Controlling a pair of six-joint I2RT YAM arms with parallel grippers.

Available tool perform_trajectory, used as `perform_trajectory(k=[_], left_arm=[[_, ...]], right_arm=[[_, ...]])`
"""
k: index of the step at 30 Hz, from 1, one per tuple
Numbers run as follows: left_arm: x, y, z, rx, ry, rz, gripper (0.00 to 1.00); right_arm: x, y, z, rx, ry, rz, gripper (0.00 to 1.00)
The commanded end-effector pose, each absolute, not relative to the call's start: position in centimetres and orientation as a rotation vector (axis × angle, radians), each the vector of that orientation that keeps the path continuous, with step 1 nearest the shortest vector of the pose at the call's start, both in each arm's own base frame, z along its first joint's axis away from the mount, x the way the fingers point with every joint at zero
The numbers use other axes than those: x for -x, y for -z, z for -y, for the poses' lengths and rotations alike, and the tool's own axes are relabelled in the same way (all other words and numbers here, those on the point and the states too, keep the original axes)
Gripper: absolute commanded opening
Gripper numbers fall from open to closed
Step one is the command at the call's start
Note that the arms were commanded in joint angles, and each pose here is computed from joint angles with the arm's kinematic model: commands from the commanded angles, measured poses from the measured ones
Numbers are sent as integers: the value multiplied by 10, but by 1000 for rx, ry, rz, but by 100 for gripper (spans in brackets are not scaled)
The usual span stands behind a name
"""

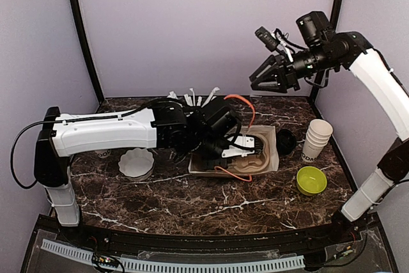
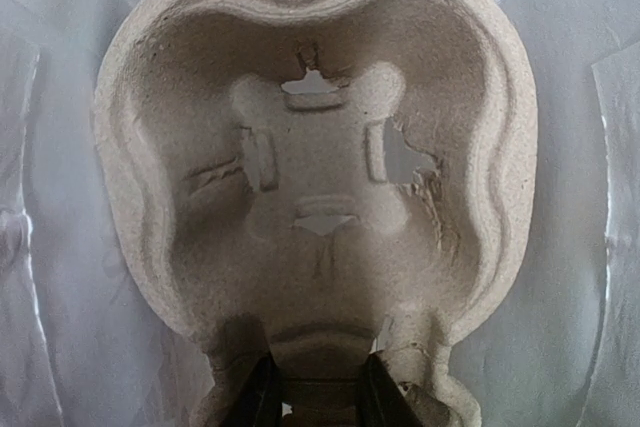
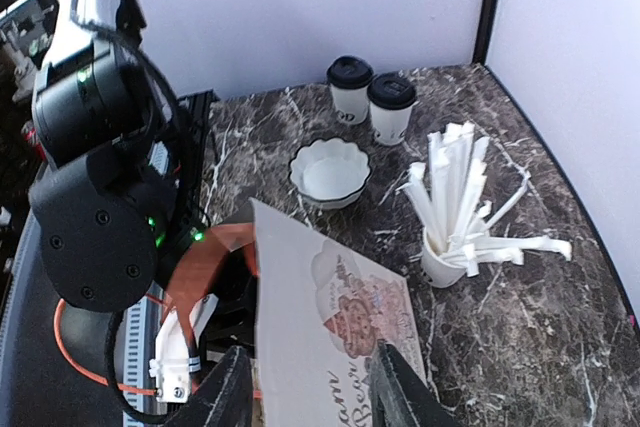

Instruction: Pack the takeout coffee

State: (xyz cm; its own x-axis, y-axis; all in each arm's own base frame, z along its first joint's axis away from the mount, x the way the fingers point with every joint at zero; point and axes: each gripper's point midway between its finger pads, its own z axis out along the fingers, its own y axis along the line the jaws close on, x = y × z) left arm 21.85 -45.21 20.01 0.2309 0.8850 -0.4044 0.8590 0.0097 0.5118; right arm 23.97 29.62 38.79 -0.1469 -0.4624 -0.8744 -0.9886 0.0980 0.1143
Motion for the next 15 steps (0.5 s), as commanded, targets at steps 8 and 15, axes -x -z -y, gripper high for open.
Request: perform_trajectory(k=[8,15], left_arm=[[-214,-211,449,-1814,-37,-1616,26],[-214,-211,448,-1813,-41,-1614,26]], right_arm=[[-350,-351,-244,1182,-856,-1823,45],[-413,-261,-251,1088,-885,-2045,40]])
